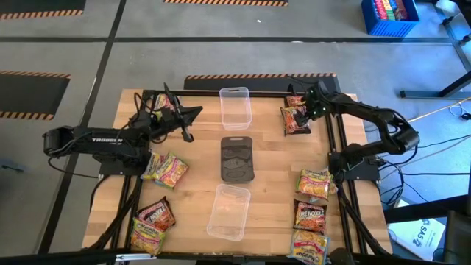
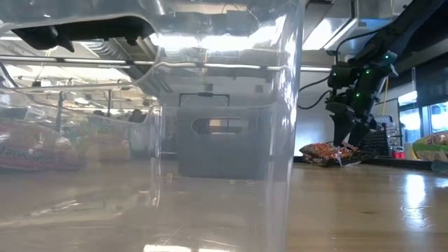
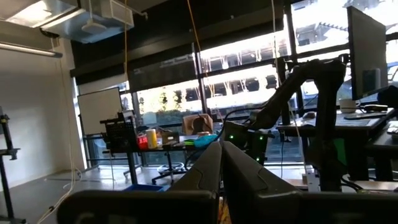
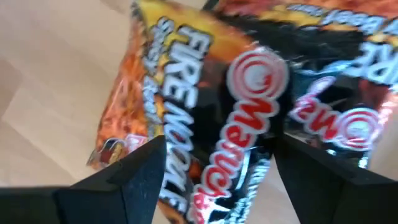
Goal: Sort Maruchan noodles
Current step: Put the black noodle pack into the top transparent bin
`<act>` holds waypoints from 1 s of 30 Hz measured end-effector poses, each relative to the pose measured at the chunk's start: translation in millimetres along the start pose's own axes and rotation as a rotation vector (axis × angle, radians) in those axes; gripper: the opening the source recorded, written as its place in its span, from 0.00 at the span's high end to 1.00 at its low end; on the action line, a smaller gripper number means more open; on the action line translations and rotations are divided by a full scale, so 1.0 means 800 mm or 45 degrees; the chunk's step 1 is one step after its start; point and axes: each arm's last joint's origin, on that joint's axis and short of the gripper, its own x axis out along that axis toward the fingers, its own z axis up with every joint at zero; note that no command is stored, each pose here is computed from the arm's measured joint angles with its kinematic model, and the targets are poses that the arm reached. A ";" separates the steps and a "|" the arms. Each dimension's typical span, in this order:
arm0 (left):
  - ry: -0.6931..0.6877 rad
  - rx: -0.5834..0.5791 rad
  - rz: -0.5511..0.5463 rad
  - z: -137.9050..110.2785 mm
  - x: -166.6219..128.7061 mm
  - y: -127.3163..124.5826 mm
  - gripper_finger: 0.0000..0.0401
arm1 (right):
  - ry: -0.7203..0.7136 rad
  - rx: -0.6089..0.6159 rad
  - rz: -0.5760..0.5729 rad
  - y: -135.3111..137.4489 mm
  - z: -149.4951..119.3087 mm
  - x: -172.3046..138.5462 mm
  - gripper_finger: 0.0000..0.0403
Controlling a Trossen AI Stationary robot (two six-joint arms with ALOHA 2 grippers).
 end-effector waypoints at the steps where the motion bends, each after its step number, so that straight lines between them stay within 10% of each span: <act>1: 0.000 -0.002 -0.004 0.000 0.000 -0.001 0.98 | -0.011 -0.006 0.015 0.000 0.002 0.002 0.31; 30: 0.012 0.002 -0.039 -0.001 0.000 -0.003 0.98 | -0.154 -0.211 0.149 0.008 0.008 -0.017 0.94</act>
